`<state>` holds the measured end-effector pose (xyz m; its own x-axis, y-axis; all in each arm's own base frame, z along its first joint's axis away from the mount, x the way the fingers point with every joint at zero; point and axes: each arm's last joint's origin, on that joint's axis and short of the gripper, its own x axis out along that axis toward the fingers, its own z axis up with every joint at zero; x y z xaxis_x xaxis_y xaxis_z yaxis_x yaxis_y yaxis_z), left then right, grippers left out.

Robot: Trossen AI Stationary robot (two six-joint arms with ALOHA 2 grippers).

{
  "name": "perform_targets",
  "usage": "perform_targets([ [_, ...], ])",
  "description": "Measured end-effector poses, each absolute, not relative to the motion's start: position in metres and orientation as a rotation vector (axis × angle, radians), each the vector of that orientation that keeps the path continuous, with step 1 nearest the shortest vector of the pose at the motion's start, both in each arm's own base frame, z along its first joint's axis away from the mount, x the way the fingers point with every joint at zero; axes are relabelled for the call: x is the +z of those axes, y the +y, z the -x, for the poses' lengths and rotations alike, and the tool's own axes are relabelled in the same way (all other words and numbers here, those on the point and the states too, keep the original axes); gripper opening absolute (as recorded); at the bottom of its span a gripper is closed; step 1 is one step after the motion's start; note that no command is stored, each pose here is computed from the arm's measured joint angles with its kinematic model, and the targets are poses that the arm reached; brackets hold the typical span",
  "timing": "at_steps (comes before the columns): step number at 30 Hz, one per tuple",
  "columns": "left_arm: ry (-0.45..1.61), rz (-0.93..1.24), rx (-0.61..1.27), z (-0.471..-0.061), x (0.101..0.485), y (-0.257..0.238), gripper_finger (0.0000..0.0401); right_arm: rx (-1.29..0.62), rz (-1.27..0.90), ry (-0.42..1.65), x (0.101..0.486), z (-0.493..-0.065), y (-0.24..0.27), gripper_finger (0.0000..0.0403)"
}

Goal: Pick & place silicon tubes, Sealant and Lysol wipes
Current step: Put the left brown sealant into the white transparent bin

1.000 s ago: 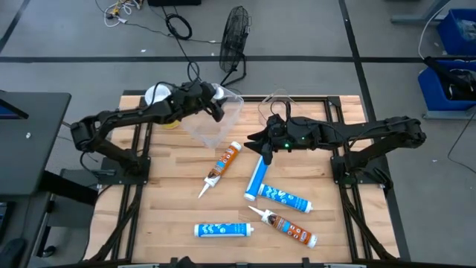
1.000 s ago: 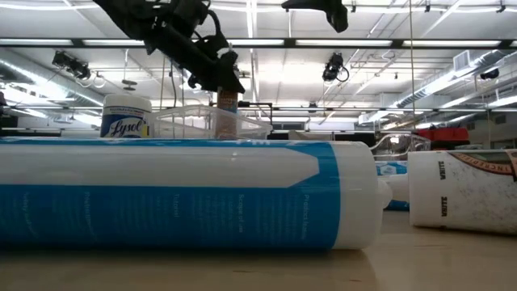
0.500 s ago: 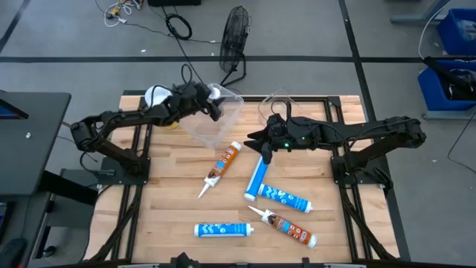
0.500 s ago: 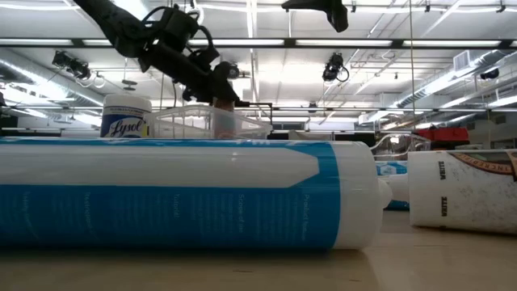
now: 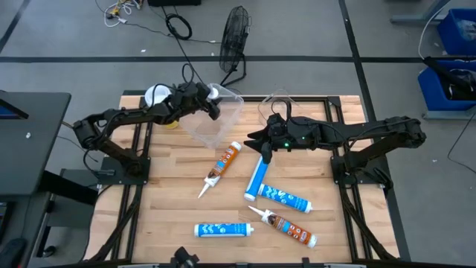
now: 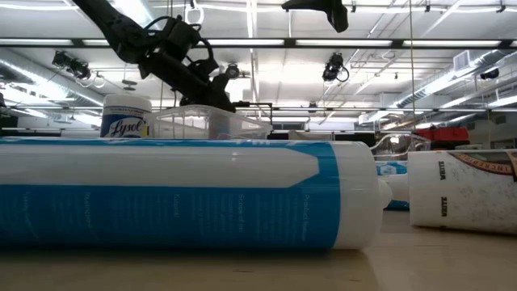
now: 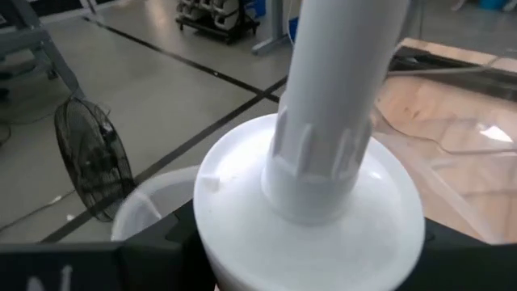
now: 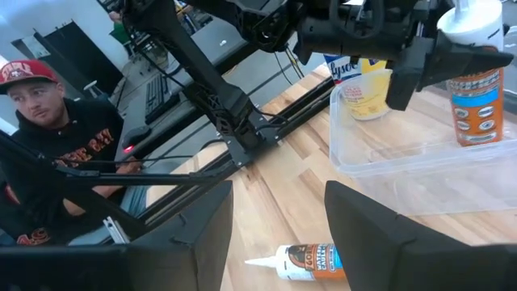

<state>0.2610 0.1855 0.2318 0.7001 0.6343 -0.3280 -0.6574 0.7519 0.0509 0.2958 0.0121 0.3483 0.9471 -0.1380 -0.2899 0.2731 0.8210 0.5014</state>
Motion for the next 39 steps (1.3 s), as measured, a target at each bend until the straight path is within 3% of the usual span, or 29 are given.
perform_targets([
  [27, 0.366, 0.079, 0.704, -0.266, 0.222, 0.187, 0.0241, -0.220, -0.577, 0.243, 0.349, -0.296, 0.012, 0.0201],
  [39, 0.375, 0.079, 0.704, -0.265, 0.221, 0.187, 0.0302, -0.220, -0.574, 0.244, 0.349, -0.296, 0.012, 0.0201],
])
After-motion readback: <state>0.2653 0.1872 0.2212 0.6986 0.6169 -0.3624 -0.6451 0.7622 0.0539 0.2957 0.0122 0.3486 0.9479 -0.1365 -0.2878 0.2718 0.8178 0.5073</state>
